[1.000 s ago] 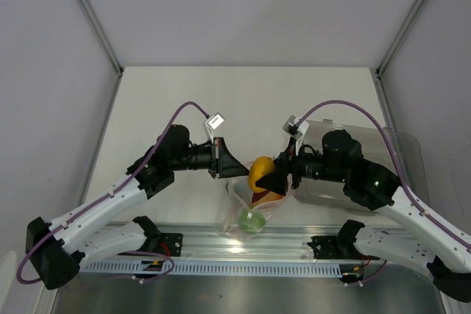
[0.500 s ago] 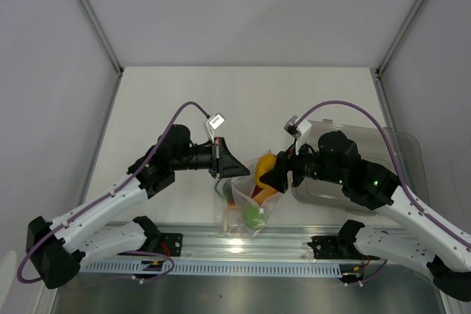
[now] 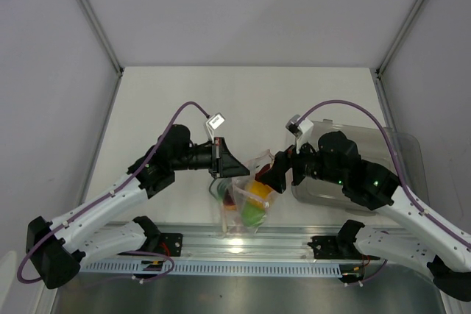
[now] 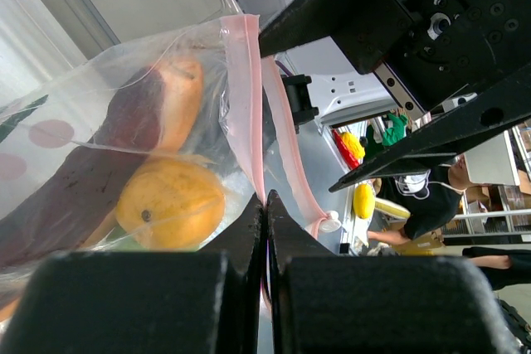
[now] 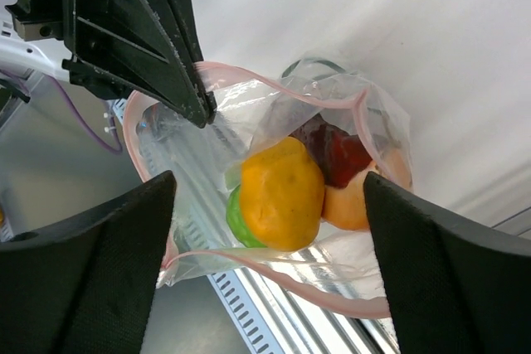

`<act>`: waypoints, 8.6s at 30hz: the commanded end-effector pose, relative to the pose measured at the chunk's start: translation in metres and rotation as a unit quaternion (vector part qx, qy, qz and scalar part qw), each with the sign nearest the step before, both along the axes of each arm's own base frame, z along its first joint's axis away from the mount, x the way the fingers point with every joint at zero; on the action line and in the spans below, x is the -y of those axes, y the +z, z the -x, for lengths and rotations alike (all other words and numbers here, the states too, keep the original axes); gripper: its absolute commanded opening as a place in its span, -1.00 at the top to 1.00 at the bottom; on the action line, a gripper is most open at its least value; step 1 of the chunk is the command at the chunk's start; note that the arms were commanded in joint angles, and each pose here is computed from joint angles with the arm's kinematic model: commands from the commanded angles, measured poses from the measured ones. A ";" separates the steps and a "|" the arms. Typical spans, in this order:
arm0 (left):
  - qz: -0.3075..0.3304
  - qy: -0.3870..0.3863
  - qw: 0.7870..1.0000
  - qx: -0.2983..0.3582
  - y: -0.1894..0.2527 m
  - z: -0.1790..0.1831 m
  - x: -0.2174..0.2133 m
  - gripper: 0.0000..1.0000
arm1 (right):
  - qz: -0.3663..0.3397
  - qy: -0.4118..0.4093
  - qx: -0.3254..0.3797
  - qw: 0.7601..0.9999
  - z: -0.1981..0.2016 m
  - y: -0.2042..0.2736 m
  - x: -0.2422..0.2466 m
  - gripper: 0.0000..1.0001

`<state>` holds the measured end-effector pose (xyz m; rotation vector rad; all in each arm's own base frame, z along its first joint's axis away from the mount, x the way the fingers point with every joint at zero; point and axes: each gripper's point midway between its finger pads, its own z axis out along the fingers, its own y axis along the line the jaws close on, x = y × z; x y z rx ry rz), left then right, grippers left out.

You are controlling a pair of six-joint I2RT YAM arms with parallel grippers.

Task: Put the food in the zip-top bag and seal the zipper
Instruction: Place the fake fruit in the zipper food storage bag, then zip the zipper food storage bag at the center of the board.

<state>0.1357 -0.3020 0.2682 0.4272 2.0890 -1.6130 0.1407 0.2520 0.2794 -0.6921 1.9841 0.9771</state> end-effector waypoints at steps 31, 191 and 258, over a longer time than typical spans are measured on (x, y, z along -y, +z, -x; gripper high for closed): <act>0.031 0.168 0.984 0.052 0.079 -0.050 -0.020 0.99 | -0.052 0.010 -0.022 0.998 0.017 0.046 -0.001 -0.43; -0.076 -0.114 0.958 0.250 0.038 0.038 0.030 0.99 | -0.016 0.071 0.016 0.997 0.056 0.062 0.037 -0.45; -0.058 -0.134 0.951 0.273 0.054 0.051 0.006 -0.63 | -0.180 0.230 0.020 0.956 0.066 0.071 -0.014 1.00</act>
